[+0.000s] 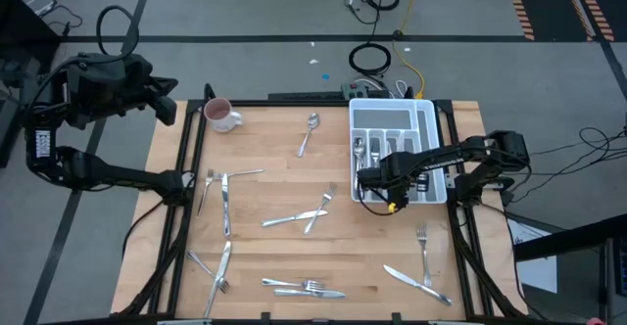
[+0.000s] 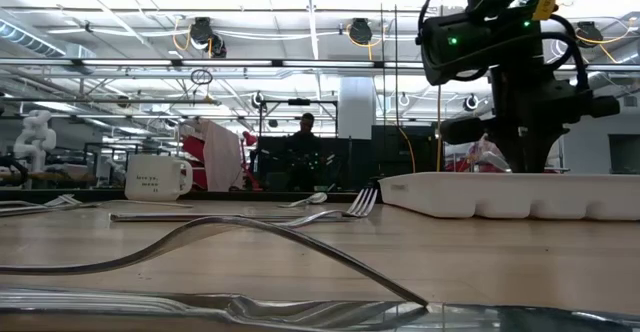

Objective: Sort silverware
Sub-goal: Put the silver table knife into the silverware tray

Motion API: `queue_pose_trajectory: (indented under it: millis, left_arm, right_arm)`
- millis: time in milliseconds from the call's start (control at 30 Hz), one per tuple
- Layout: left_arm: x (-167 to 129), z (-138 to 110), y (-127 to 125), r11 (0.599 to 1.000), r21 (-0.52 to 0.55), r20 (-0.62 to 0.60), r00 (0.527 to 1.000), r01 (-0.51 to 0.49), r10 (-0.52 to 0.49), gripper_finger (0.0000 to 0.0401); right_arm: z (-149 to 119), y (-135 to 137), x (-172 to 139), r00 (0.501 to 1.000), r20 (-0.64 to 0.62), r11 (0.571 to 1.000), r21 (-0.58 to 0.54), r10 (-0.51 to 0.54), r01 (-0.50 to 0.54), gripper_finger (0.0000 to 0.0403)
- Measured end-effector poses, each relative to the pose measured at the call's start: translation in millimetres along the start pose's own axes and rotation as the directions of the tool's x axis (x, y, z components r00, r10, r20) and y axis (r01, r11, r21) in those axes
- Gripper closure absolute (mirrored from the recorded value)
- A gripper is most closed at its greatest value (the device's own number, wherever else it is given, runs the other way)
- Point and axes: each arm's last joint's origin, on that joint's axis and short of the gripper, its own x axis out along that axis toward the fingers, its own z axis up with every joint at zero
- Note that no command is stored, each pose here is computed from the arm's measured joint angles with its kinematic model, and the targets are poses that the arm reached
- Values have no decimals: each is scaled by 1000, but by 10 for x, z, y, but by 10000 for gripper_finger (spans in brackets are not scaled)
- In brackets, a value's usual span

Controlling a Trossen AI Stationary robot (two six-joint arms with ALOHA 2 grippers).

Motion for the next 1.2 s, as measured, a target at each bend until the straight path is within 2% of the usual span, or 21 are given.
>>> queue_pose_trajectory:
  millis: [133,333,433,600,667,733,767,833,900,967,1033,1133,1200]
  left_arm:
    - [0,0,0,1000,0,0,1000,0,0,388]
    - [0,0,0,1000,0,0,1000,0,0,388]
    - [0,0,0,1000,1,0,1000,0,0,388]
    - [0,0,0,1000,2,0,1000,0,0,388]
    - [0,0,0,1000,2,0,1000,0,0,388]
    - [0,0,0,1000,2,0,1000,0,0,388]
    - [0,0,0,1000,-3,0,1000,0,0,388]
    - [0,0,0,1000,-19,0,1000,0,0,388]
    - [0,0,0,1000,-23,0,1000,0,0,388]
    - [1,0,0,1000,-23,0,1000,0,0,388]
    - [0,0,0,1000,-24,0,1000,0,0,388]
    - [0,0,0,999,-40,0,1000,0,0,388]
    - [0,0,0,999,-50,0,1000,0,0,388]
  right_arm:
    - [6,-11,0,1000,13,1000,-4,-10,10,354]
    - [39,-35,-2,995,98,1000,5,-23,23,335]
    - [41,-42,-2,994,103,999,48,-30,25,331]
    - [-17,-64,-30,998,-20,977,203,-54,57,332]
    - [-61,-116,-126,996,-53,951,294,-79,91,333]
    - [-107,-184,-282,990,-83,908,395,-115,139,334]
    - [-131,-228,-383,985,-93,877,450,-143,170,334]
    - [-183,-334,-623,970,-87,781,579,-226,234,334]
    - [-243,-447,-909,940,-59,655,702,-335,278,334]
    - [-303,-579,-1209,872,-7,513,806,-489,294,334]
    - [-331,-713,-1516,746,60,383,883,-663,270,334]
    - [-357,-889,-1897,470,106,209,963,-876,172,334]
    - [-360,-1004,-2043,296,103,127,990,-950,61,334]
